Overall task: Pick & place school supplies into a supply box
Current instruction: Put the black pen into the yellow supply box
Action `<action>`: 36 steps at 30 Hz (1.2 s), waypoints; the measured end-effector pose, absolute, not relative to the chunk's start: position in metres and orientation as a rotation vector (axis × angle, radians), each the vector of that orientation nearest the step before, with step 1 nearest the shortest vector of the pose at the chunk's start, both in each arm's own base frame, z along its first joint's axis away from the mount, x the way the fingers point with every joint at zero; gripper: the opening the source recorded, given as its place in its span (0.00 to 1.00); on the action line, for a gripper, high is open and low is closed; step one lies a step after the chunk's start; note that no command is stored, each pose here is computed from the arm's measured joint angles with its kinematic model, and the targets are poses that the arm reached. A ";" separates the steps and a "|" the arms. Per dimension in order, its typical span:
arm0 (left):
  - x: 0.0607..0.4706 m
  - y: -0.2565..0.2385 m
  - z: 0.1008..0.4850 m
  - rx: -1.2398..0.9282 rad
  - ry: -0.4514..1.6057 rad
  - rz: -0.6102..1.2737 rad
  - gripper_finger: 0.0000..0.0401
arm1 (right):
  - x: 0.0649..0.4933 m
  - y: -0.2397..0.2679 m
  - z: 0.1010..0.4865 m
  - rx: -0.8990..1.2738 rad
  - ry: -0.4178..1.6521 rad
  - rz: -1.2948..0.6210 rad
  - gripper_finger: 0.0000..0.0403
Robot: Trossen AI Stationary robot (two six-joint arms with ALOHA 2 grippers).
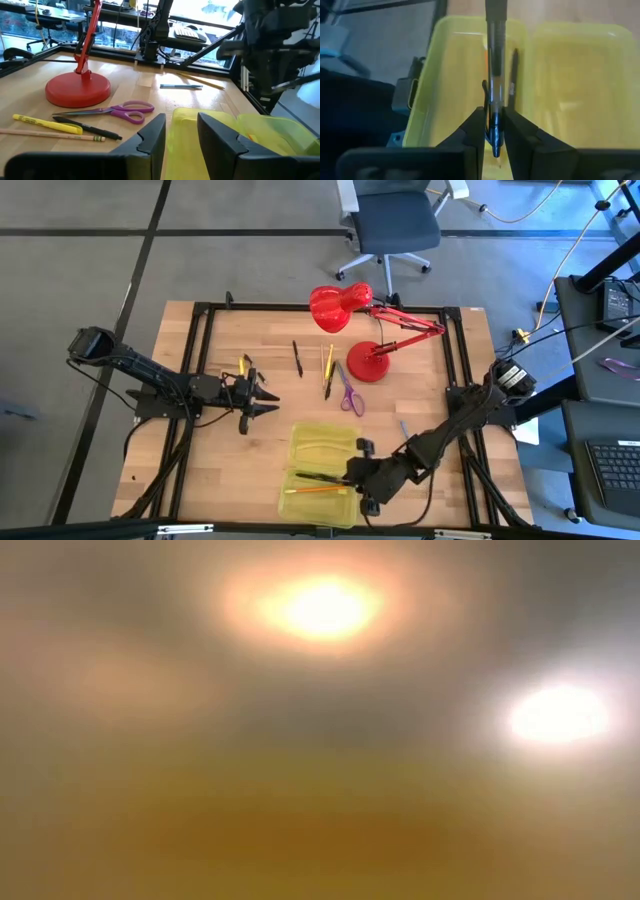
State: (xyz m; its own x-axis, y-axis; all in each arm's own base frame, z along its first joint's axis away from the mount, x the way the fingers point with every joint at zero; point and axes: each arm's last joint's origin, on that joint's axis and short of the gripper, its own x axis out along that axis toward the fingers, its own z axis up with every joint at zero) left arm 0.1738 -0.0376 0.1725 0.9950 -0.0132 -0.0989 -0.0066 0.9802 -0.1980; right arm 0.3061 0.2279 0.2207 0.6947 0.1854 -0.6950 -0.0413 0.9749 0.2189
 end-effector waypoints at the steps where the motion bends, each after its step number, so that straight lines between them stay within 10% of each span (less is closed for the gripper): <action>1: 0.174 -0.038 0.172 -0.200 0.100 -0.005 0.26 | 0.307 0.228 0.217 0.186 0.790 0.145 0.15; 36: 0.173 -0.038 0.170 -0.190 0.130 -0.003 0.25 | 0.326 0.207 0.141 0.146 1.072 0.092 0.18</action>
